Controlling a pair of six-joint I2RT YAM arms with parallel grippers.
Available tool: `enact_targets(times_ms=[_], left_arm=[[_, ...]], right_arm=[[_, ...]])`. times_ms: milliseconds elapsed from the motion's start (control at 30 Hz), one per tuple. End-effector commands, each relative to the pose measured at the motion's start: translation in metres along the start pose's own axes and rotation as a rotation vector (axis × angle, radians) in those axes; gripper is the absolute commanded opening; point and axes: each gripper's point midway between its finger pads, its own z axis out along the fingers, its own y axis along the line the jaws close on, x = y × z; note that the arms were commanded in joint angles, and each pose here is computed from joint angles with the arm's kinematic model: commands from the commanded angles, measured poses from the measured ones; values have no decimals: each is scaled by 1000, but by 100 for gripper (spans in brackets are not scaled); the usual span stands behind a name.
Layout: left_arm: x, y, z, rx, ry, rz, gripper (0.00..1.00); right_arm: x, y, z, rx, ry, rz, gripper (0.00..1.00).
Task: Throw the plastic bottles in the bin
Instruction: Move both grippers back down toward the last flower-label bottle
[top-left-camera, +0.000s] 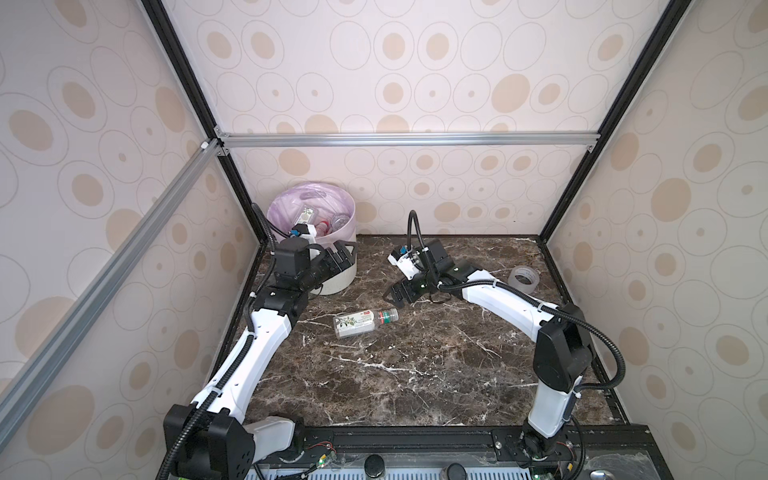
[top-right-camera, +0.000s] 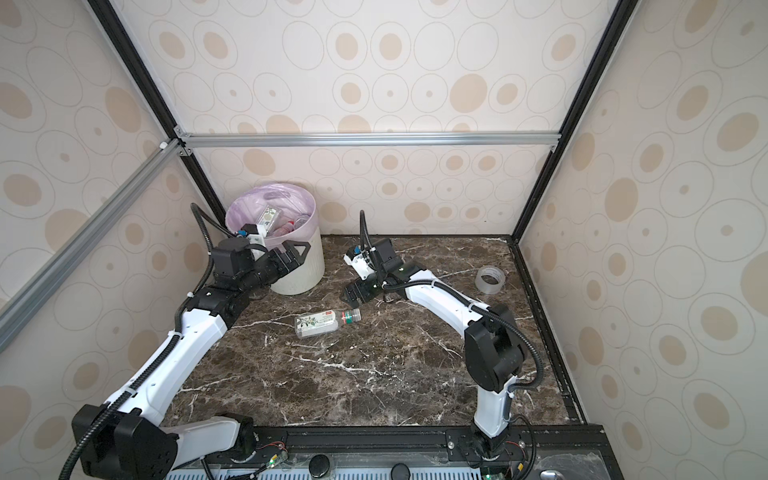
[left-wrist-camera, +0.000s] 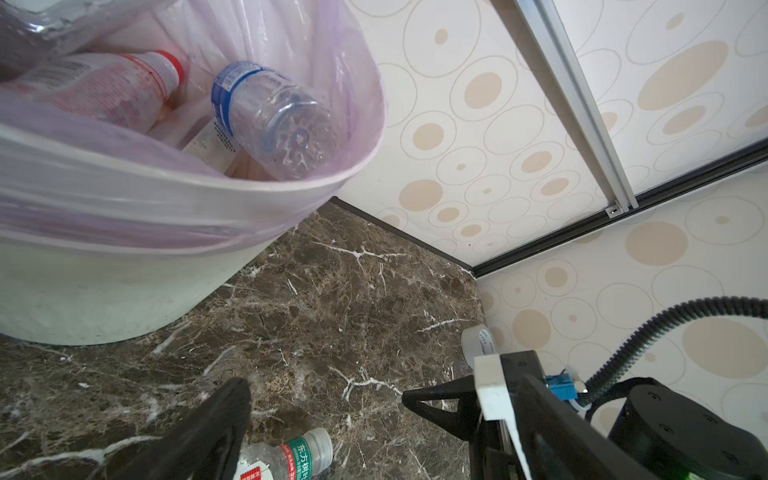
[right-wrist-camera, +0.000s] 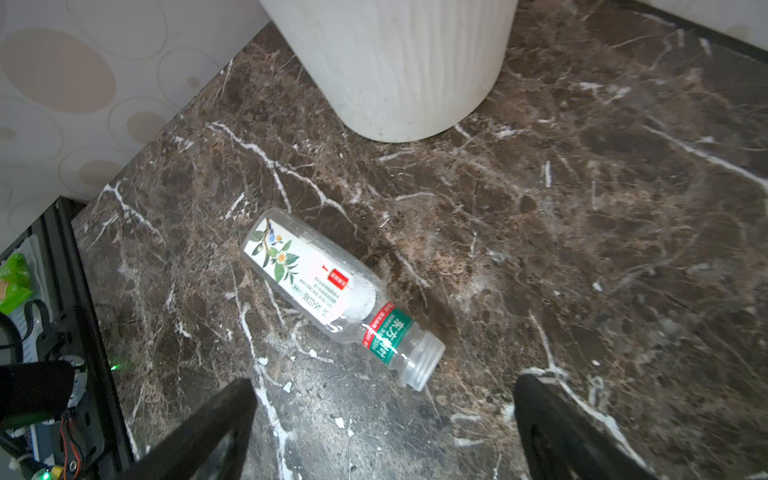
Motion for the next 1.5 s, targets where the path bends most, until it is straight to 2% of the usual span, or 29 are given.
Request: enact_targets(times_ms=[0,367,567,733,900,1033,1167,1333,1467], left_arm=[[-7,-16,-17,43,-41,5,99],[28,11,-31,9,5,-81,99],[36,17,-34,-5,17,-87,99],[37,17,-34,-9,21,-78,99],[38,19,-32,-8,24,-83,99],[39,20,-33,-13,22,-84,99],[35,22,-37,-35,8,-68,99],[28,20,-43,-44,-25,-55,99],[26,18,-41,-40,-26,-49,99]], right_arm=[[10,21,23,-62,22,-88,100],[39,50,72,-146,102,-199,100],[52,49,99,-108,167,-265,100],[56,36,117,-20,209,-302,100],[59,20,130,55,242,-301,100],[64,17,134,63,261,-296,100],[72,17,135,56,277,-281,92],[81,18,128,51,281,-257,72],[85,15,116,69,266,-231,67]])
